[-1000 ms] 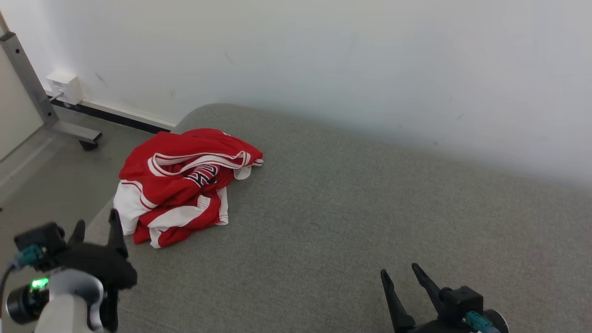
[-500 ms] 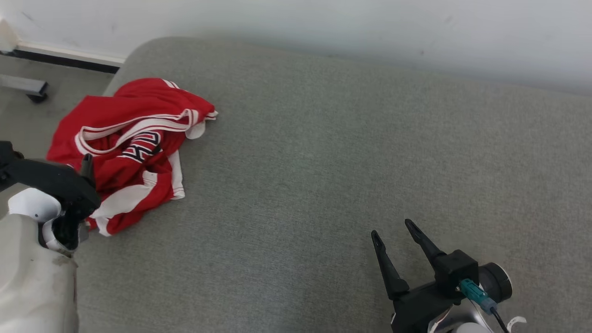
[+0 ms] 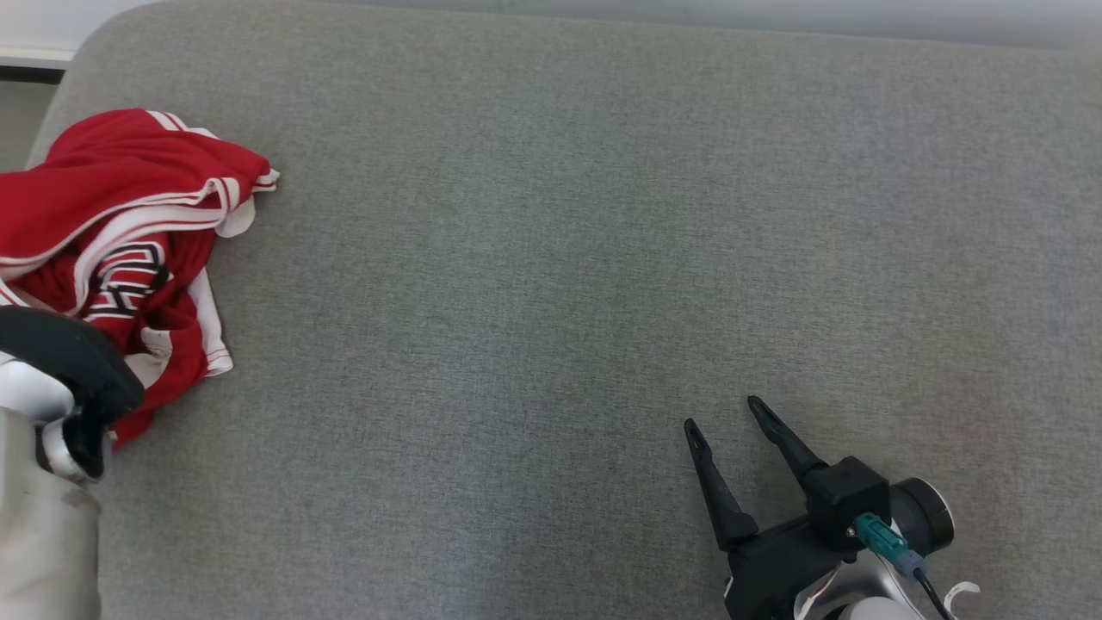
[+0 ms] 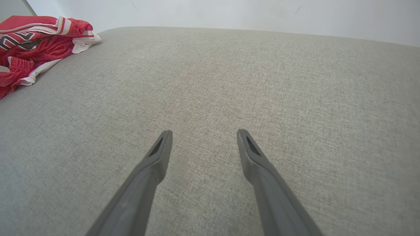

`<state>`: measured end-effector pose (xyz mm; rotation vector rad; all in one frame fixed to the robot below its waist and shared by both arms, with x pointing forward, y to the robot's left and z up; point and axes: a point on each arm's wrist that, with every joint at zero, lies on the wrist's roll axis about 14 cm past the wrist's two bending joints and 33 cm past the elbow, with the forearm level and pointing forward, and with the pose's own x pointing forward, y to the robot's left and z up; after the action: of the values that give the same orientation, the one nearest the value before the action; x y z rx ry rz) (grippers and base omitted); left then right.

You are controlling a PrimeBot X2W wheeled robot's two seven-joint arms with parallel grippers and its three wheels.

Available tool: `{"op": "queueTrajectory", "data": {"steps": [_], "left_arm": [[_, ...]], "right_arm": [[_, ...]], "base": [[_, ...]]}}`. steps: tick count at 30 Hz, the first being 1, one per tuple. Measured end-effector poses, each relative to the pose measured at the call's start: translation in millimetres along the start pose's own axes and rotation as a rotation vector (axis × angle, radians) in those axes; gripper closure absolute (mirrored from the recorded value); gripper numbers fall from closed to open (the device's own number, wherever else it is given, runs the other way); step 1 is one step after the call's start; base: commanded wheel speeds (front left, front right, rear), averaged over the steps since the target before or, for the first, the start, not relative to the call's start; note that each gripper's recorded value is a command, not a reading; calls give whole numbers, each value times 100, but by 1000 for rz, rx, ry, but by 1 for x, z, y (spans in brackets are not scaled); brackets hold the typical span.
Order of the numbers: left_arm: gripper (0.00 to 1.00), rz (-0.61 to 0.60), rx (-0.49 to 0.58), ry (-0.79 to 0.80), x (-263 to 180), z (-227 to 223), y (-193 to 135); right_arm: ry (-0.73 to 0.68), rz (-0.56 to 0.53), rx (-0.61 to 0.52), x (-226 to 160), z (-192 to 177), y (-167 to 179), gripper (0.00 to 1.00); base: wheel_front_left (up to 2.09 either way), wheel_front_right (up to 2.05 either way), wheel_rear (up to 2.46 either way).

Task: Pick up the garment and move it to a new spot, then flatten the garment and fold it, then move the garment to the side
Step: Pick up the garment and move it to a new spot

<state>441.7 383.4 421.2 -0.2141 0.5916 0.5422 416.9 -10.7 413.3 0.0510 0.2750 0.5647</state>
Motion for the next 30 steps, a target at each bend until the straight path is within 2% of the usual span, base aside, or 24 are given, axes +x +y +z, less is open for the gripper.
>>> {"op": "queueTrajectory", "data": {"steps": [5, 10, 15, 18, 23, 30], "left_arm": [[100, -24, 42, -69, -2, 28, 0], [100, -74, 91, -244, -26, 99, 0], [100, -158, 162, -462, -77, 179, -11], [100, -269, 154, -588, -115, 216, -40], [100, -435, 154, -750, -180, 251, -86], [100, -760, 144, -931, -276, 276, -189]], "right_arm": [[-12, -17, 22, -4, 0, -4, 0], [-56, -24, 53, -11, 9, -3, 0], [-112, -39, 69, -23, 22, -1, 0], [-142, -52, 80, -32, 29, -1, 0], [-185, -65, 80, -51, 39, 3, 0], [-255, -130, 72, -77, 55, -9, 0]], "base": [[0, 0, 0], [0, 0, 0], [0, 0, 0], [0, 0, 0], [0, 0, 0], [0, 0, 0]]}}
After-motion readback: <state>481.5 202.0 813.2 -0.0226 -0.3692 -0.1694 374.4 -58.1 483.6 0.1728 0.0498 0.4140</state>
